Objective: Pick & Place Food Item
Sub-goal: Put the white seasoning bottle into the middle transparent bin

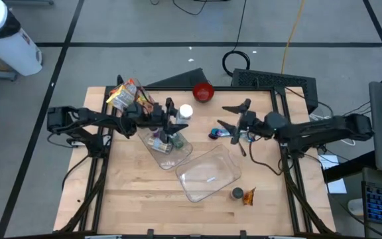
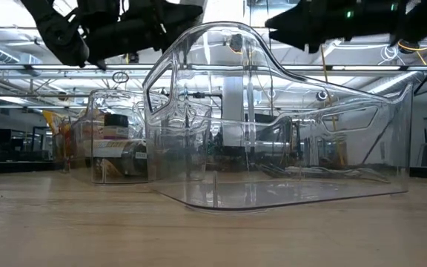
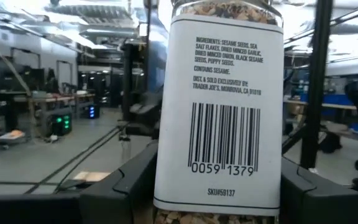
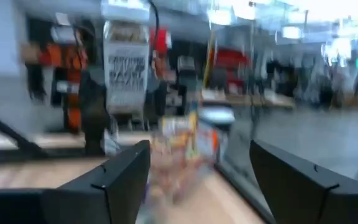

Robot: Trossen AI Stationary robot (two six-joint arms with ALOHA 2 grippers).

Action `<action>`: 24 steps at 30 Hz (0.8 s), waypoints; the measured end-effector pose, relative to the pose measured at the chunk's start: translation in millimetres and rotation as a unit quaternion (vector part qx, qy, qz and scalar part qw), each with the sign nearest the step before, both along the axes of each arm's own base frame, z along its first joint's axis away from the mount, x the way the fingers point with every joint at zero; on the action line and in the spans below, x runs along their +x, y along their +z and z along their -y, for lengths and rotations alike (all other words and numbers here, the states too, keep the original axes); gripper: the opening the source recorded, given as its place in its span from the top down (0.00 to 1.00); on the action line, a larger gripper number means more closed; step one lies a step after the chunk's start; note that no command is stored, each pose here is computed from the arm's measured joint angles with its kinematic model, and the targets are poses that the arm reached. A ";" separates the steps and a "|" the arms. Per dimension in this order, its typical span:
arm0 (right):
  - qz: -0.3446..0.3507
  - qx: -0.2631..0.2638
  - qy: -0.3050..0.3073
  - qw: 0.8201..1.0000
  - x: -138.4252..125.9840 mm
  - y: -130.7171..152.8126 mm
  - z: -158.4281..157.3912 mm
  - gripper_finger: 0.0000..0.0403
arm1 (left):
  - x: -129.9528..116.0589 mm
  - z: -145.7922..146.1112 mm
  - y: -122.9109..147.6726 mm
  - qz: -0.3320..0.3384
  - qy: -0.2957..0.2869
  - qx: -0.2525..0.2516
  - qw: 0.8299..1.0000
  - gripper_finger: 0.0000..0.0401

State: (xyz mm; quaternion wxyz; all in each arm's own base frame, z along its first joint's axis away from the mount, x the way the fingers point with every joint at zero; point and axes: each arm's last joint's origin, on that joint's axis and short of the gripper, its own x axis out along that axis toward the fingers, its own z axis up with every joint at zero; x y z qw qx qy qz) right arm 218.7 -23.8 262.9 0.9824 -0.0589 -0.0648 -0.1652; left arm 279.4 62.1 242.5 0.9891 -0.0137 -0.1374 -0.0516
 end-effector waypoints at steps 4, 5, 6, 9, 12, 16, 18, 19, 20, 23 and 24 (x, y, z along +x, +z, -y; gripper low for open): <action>0.058 0.009 0.052 0.997 6.0 -15.6 4.7 0.34 | 13.9 3.3 -3.0 -0.009 -0.011 -0.007 1.000 0.48; 0.065 0.018 0.068 0.995 9.9 -15.6 5.8 0.34 | 18.3 3.8 -4.6 -0.014 -0.015 -0.011 1.000 0.48; 0.064 0.027 0.079 0.994 14.3 -16.4 6.7 0.34 | 23.6 4.3 -5.5 -0.015 -0.019 -0.014 1.000 0.48; 0.046 0.033 0.112 0.992 29.4 -19.8 7.1 0.32 | 38.4 5.6 -8.7 -0.021 -0.028 -0.018 0.999 0.48; 0.042 0.022 0.125 0.991 41.5 -17.9 7.4 0.28 | 51.1 6.9 -11.7 -0.023 -0.034 -0.018 0.999 0.48; 0.040 0.014 0.133 0.990 53.1 -15.4 8.0 0.21 | 60.2 8.6 -13.8 -0.027 -0.055 -0.017 0.998 0.48; 0.046 0.015 0.141 0.989 57.0 -12.1 8.1 0.19 | 61.1 9.9 -12.4 -0.019 -0.064 -0.013 0.998 0.48; 0.050 0.013 0.148 0.988 58.6 -10.2 7.9 0.19 | 61.0 10.4 -11.4 -0.017 -0.065 -0.012 0.998 0.48; 0.055 0.012 0.155 0.986 59.6 -8.9 7.7 0.19 | 60.9 10.5 -10.8 -0.015 -0.066 -0.011 0.998 0.48; 0.066 0.019 0.169 0.983 63.2 -10.2 7.4 0.19 | 60.8 11.2 -10.9 -0.017 -0.079 -0.010 0.997 0.48; 0.070 0.020 0.171 0.983 63.9 -10.2 7.4 0.20 | 60.8 11.4 -10.9 -0.017 -0.081 -0.009 0.996 0.48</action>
